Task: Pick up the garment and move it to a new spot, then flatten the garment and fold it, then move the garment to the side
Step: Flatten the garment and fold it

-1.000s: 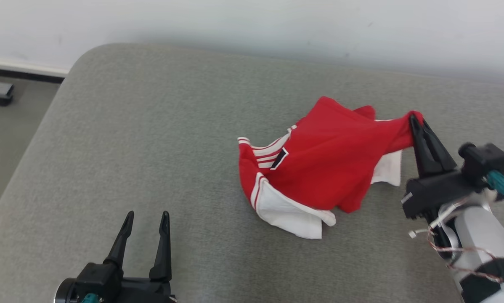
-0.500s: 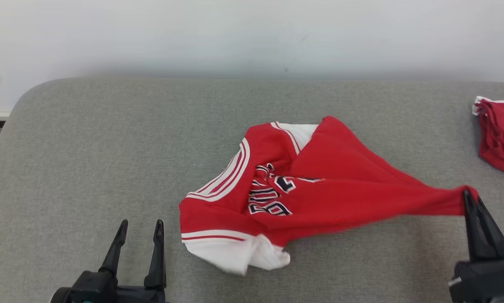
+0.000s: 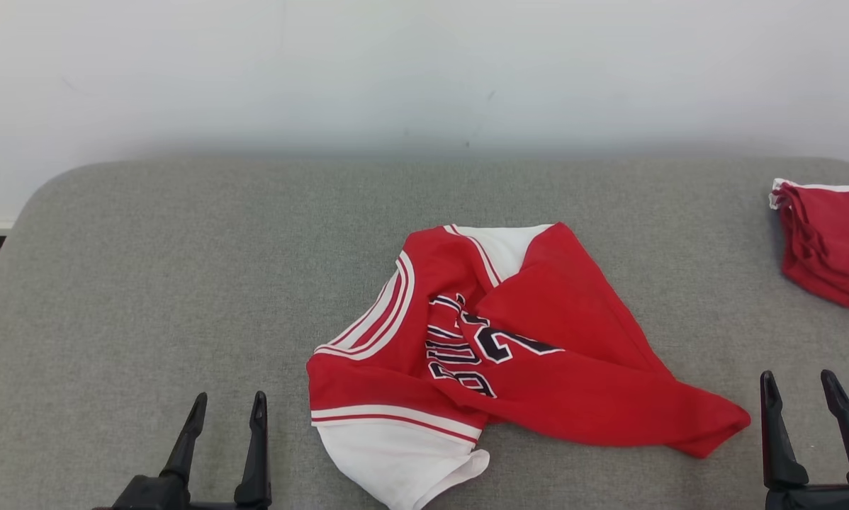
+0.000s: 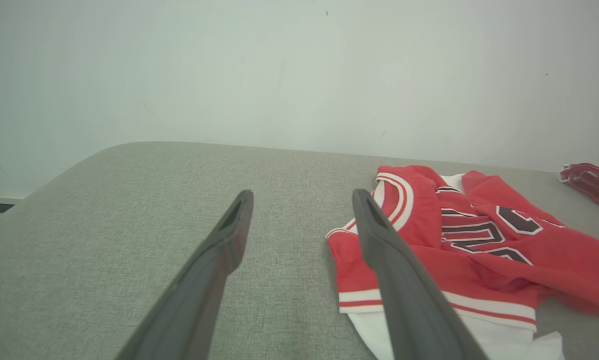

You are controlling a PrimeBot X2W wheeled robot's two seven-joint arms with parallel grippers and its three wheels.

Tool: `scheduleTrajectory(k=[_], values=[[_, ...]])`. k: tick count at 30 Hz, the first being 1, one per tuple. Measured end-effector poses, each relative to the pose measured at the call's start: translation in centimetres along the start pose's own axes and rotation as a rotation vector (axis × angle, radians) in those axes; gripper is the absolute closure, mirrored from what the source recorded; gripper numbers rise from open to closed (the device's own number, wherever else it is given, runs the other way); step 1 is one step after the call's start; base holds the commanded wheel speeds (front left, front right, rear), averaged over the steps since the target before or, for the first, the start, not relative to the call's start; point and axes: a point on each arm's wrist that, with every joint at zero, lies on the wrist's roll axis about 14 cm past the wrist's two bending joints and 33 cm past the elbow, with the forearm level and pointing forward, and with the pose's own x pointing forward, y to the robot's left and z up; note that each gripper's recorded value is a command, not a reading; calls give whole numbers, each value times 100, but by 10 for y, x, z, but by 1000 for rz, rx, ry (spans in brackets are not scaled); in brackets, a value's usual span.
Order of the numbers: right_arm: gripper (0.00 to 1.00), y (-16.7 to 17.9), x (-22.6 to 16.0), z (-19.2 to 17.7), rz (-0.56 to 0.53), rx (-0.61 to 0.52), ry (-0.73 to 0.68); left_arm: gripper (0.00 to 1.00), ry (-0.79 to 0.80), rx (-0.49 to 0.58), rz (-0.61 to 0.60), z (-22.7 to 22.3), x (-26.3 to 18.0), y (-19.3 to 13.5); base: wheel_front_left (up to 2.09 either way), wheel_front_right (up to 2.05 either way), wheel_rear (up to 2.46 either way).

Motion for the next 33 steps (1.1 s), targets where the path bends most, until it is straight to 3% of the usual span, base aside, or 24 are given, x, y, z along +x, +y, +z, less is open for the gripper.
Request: scheduleTrajectory(k=[8, 16, 33], values=[[0, 12, -4, 35, 25, 2, -121, 0, -23, 11, 14, 8, -13, 4, 0, 0, 0], [0, 20, -11, 44, 25, 33, -167, 0, -36, 18, 21, 13, -19, 7, 0, 0, 0], [0, 24, -29, 18, -7, 115, -116, 0, -29, 31, 80, 11, -35, 24, 0, 0, 0]])
